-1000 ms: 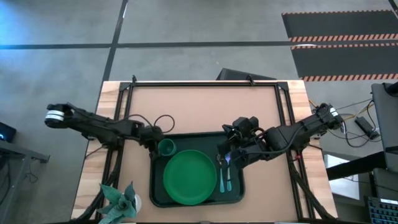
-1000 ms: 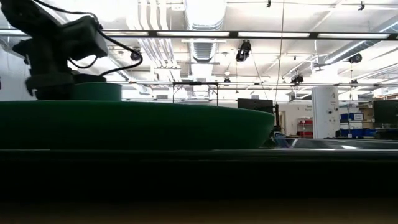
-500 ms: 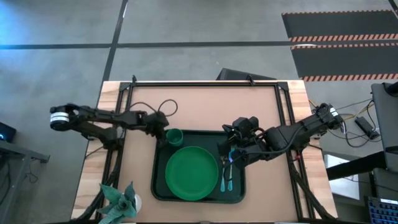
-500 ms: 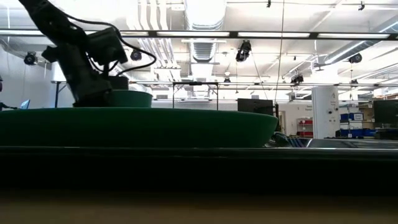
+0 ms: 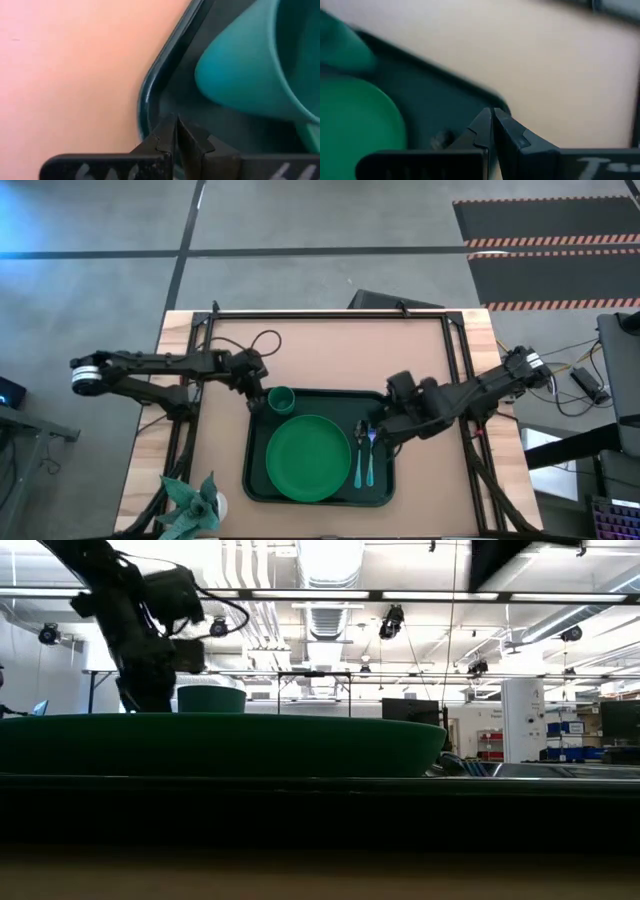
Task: Pick and place plate/cup/fork/spoon on tray
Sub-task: Move the dark green tray to the center of the table
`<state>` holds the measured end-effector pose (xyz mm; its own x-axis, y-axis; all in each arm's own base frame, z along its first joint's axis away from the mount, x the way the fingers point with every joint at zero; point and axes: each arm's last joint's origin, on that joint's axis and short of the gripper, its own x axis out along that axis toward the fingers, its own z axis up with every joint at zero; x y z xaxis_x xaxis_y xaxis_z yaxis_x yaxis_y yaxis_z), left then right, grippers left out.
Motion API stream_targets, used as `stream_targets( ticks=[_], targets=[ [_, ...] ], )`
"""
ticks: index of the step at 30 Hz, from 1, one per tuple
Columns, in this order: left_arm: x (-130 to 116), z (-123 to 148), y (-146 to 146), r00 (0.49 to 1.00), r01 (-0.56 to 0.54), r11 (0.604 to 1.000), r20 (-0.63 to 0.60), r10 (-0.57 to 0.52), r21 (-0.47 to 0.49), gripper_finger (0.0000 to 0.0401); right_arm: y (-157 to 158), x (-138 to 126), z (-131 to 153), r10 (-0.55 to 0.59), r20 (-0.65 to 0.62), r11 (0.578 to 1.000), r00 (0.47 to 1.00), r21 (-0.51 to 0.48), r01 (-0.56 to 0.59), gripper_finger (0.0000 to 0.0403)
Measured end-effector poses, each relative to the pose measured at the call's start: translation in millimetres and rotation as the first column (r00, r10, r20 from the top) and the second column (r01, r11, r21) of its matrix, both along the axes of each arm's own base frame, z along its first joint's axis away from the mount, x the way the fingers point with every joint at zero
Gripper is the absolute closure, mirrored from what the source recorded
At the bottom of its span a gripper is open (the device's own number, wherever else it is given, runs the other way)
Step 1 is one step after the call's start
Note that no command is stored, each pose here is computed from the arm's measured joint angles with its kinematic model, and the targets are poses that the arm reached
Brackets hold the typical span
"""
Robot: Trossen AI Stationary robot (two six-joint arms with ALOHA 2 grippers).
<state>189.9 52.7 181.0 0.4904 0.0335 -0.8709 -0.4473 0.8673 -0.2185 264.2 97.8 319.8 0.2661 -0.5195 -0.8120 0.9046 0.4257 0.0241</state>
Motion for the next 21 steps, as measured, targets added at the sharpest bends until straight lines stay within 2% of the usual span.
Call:
stream_targets(
  ticks=[2, 4, 8, 11, 15, 21],
  targets=[
    [-6.1, 7.0, -0.8, 1.0, -0.001, 0.999, -0.01, 0.002, 0.035, 0.0401, 1.8, -2.3, -20.0, -0.031, -0.055, 0.997, 0.998, 0.071, 0.035, 0.0394],
    [-13.7, 13.2, -1.5, 1.0, -0.022, 0.997, -0.018, 0.023, 0.076, 0.0401, 4.3, -0.8, -41.2, -0.034, -0.059, 0.991, 0.998, 0.131, 0.042, 0.0394],
    [-28.1, 26.9, -4.6, 0.999, -0.044, 0.993, 0.011, 0.044, 0.108, 0.0401, 2.6, 7.0, -83.1, 0.017, 0.045, 0.982, 0.999, 0.189, -0.025, 0.0394],
    [-37.6, 33.9, -7.4, 0.998, -0.062, 0.993, 0.039, 0.058, 0.105, 0.0401, -12.4, 6.9, -108.1, 0.012, 0.1, 0.974, 0.995, 0.222, -0.034, 0.0394],
    [-50.6, 37.9, -11.3, 0.996, -0.091, 0.992, 0.028, 0.089, 0.083, 0.0401, -40.1, 4.2, -134.6, 0.007, 0.121, 0.945, 0.993, 0.323, -0.046, 0.0394],
    [-62.1, 40.9, -14.7, 0.993, -0.114, 0.991, 0.025, 0.112, 0.07, 0.0401, -73.0, 6.1, -151.6, 0.021, 0.163, 0.938, 0.986, 0.339, -0.076, 0.0395]
  ],
)
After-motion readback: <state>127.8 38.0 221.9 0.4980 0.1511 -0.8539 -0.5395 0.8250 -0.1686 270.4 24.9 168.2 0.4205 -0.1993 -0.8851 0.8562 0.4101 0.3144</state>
